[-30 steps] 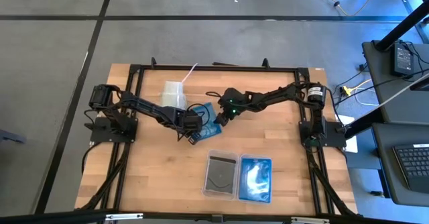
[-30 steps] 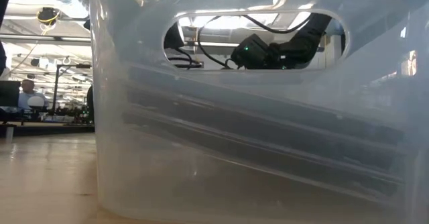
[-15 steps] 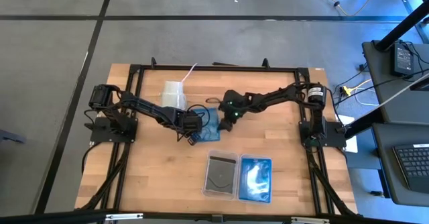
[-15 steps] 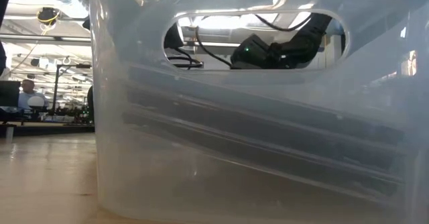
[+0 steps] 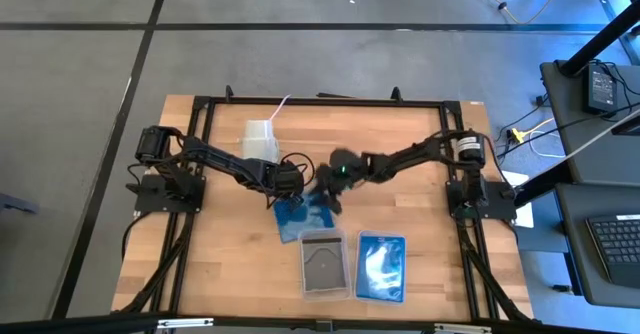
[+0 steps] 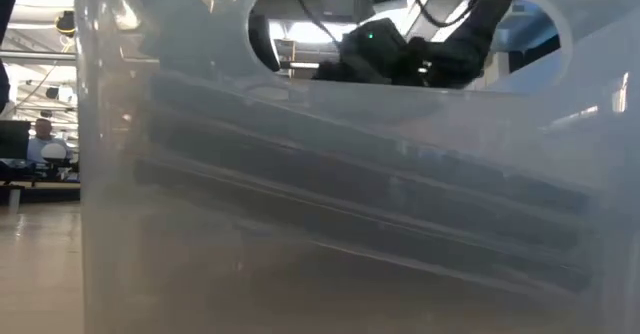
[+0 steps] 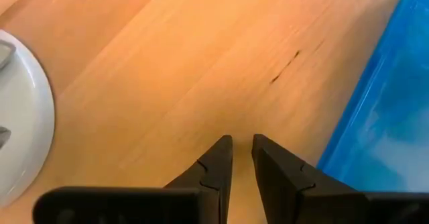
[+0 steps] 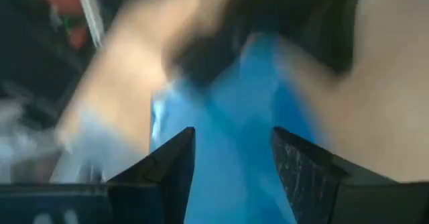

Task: Pick & place jewel cases by type
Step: Put the blue cd case into the right transparent bin

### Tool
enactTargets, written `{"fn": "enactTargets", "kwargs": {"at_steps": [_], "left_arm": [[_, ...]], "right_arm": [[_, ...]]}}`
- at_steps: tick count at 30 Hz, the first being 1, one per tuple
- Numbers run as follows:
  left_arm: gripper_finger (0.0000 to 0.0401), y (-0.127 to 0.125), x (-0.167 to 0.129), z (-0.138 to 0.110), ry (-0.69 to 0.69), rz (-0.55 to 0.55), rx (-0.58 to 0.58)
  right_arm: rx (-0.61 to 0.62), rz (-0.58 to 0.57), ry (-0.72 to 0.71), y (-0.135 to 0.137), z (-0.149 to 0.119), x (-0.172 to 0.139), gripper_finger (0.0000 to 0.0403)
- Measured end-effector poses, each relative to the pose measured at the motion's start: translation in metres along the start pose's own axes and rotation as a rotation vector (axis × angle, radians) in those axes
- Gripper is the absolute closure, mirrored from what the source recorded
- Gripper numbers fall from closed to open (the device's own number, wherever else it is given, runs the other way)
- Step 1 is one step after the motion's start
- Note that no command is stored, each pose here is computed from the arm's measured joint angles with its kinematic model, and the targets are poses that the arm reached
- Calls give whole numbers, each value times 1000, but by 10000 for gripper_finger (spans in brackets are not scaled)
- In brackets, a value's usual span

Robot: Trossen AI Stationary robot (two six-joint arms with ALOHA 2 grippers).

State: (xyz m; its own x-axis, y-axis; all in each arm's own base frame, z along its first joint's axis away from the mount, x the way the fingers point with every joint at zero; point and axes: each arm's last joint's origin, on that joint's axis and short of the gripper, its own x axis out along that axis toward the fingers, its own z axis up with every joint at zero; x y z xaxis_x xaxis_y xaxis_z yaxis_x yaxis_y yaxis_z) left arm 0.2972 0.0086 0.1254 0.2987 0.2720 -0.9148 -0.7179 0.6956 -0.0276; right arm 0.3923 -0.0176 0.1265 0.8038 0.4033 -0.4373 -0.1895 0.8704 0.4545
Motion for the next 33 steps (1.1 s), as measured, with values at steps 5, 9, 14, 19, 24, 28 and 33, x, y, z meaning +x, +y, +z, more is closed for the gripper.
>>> {"fn": "enactTargets", "kwargs": {"at_steps": [5,9,14,19,24,28,33], "left_arm": [[340,0,0,0,1,-7,11],[340,-2,0,-1,-2,-6,77],[340,-5,-2,-3,-20,4,163],[340,-6,-3,-4,-28,8,172],[340,-6,-9,-4,-35,-11,180],[340,-5,-18,-1,-56,-31,173],[340,-5,-30,2,-81,-69,184]], "right_arm": [[-46,-27,19,4,1,-1,204],[-97,-179,110,-6,-13,-1,204],[-207,-289,189,-4,-20,-2,204],[-324,-337,246,0,-25,0,204],[-336,-468,336,4,-32,-1,204],[-229,-554,363,2,-37,-4,204],[-167,-608,371,1,-39,-7,206]]}}
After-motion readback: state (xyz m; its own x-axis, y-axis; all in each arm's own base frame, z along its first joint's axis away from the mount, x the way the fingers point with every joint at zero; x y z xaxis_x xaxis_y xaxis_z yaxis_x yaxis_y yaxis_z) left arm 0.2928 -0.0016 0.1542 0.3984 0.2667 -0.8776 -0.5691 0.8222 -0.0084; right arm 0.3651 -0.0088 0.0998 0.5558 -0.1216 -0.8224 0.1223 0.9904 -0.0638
